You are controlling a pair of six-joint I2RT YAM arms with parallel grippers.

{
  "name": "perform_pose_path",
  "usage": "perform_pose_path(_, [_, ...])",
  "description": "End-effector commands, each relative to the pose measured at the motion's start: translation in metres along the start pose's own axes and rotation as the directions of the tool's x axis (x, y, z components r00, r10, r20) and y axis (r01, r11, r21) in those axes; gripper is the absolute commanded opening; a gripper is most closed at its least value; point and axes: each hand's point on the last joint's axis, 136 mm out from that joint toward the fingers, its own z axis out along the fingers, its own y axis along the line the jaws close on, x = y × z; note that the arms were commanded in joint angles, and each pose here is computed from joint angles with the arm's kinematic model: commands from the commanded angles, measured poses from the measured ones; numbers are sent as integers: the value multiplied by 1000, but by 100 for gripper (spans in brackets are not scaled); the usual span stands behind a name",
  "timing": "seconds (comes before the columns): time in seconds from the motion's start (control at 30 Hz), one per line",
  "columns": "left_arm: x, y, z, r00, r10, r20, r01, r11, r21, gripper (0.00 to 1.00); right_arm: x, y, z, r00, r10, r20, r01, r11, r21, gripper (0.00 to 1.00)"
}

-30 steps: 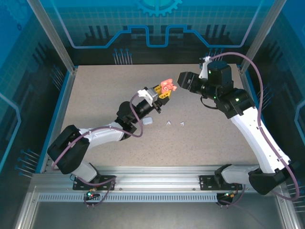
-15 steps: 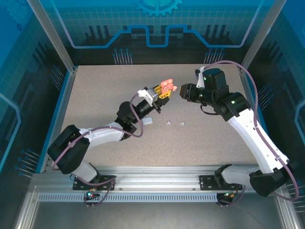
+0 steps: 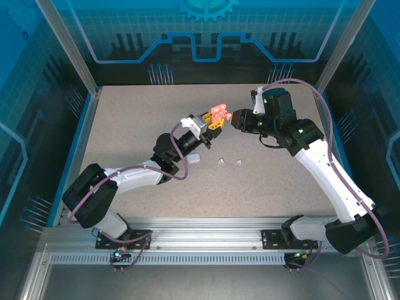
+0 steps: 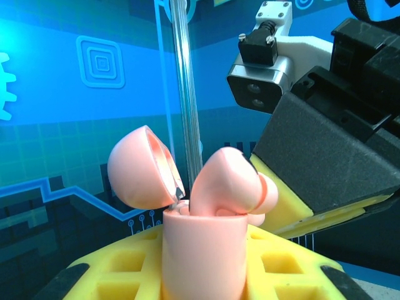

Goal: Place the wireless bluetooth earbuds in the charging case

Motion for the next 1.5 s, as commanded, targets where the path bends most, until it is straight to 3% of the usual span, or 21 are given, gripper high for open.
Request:
perform_pose_path(0.0, [0,-1,0,1000,-25,17,25,1000,-8,0,-11,22,-19,999,-4,37,7,997,-77,32])
perform_pose_path(0.3, [1,-1,0,999,-29,17,29,1000,-9,0,-15,37,-22,999,13,35,-8,990,-143,32])
perform_pose_path(0.47, [2,-1,0,999,-31,13,31,999,-9,0,-22,31,-28,998,7,70,1,993,-114,33])
perform_pose_path(0.67, [2,0,-1,999,-33,15,33,999,-12,0,-24,6,-26,996,28,85,-25,999,-44,33])
perform_pose_path(0.9, [0,0,-2,999,-29,19,30,999,-13,0,-6,-8,-4,999,45,16,-45,999,-29,33])
perform_pose_path(1.17, [8,1,-5,999,-38,1,38,999,-24,0,14,-49,18,997,81,-15,-79,992,99,34])
perform_pose_path(1.3, [18,1,-11,998,-52,-18,52,998,-36,0,12,-42,14,996,91,-13,-90,994,60,34])
perform_pose_path(1.47, [31,3,-15,997,-71,-44,68,996,-51,0,8,-2,-12,999,35,-20,-36,996,-82,34])
